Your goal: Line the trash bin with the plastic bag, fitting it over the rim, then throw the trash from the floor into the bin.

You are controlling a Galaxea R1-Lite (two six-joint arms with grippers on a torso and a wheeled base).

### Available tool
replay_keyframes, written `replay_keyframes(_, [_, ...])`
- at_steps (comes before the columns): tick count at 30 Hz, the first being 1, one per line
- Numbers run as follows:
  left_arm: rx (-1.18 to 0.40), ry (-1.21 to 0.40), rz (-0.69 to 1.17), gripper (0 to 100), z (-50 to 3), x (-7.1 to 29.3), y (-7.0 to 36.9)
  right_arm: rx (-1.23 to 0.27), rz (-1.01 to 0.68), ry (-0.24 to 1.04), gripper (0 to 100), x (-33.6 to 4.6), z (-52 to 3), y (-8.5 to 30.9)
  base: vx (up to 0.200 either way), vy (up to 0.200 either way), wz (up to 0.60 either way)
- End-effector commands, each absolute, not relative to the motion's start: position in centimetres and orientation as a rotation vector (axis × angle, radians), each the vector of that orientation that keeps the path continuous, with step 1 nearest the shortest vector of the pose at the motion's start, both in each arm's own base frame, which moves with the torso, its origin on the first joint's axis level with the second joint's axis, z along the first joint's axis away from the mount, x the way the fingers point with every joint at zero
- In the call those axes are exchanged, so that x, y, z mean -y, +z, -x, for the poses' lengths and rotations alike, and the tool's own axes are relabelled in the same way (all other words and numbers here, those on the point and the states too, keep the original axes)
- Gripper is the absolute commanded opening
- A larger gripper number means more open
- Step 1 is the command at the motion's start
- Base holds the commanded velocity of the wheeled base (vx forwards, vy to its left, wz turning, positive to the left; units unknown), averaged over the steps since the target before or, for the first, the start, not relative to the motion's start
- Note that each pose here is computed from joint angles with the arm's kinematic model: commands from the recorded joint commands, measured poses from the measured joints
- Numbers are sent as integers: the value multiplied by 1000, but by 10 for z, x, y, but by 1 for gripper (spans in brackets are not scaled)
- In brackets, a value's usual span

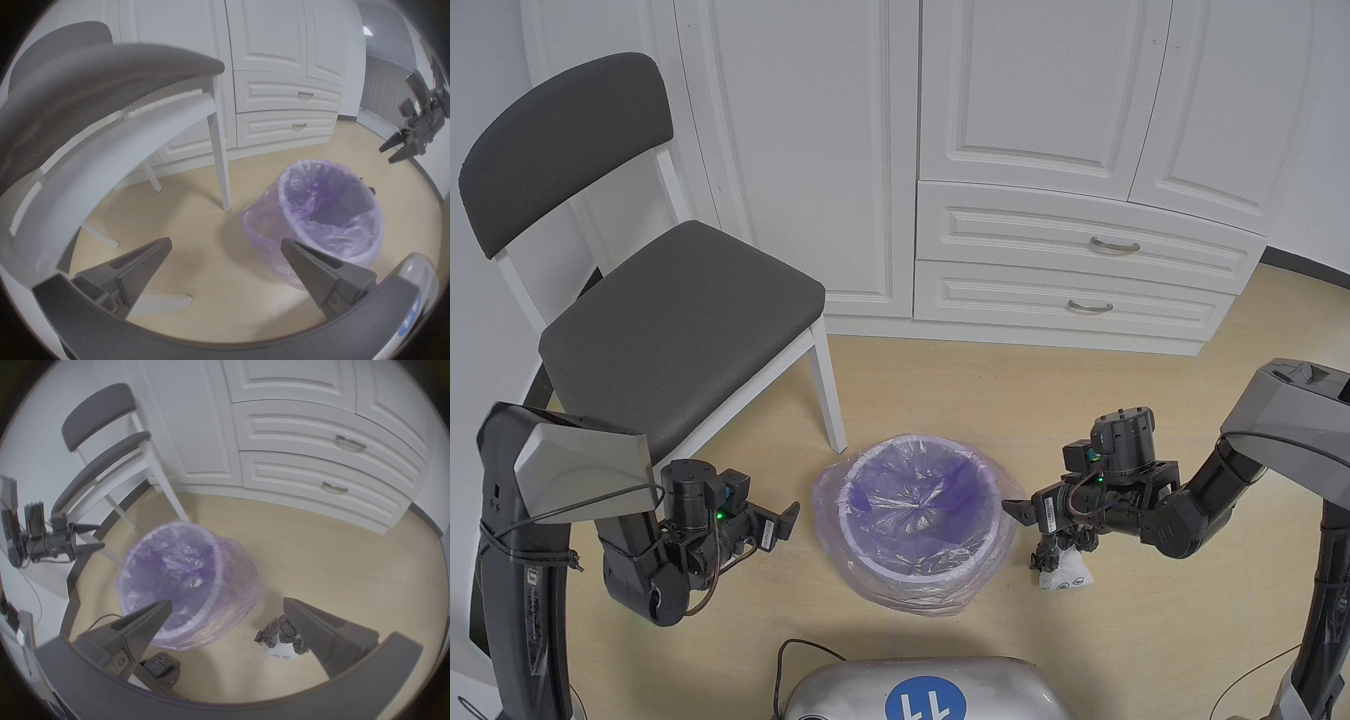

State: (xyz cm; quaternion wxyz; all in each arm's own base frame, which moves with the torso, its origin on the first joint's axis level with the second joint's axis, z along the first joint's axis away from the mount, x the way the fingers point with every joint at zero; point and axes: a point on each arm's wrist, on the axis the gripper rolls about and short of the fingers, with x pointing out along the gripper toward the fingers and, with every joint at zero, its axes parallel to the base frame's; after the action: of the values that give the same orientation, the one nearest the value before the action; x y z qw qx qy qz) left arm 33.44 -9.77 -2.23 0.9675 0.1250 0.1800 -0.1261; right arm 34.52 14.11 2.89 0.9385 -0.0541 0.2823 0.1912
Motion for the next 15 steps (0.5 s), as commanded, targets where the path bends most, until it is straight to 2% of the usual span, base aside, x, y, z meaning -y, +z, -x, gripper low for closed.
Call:
replay_keyframes(1, [-270, -318, -114, 100, -264, 96, 43, -385, 278, 472, 100, -224, -334, 68, 0, 0, 0])
replay_keyframes(9, [-169, -396, -36, 100, -239, 90, 82, -384, 335, 522, 100, -281, -334, 52, 0, 0, 0])
replay_keyframes(12, [-65, -447, -21, 100, -226, 85, 109, -389, 406, 486, 100, -305, -350, 31, 0, 0, 0])
replay_keyframes(15, [-39, -450, -15, 100, -219, 79, 116, -389, 431, 471, 100, -312, -359, 15, 0, 0, 0])
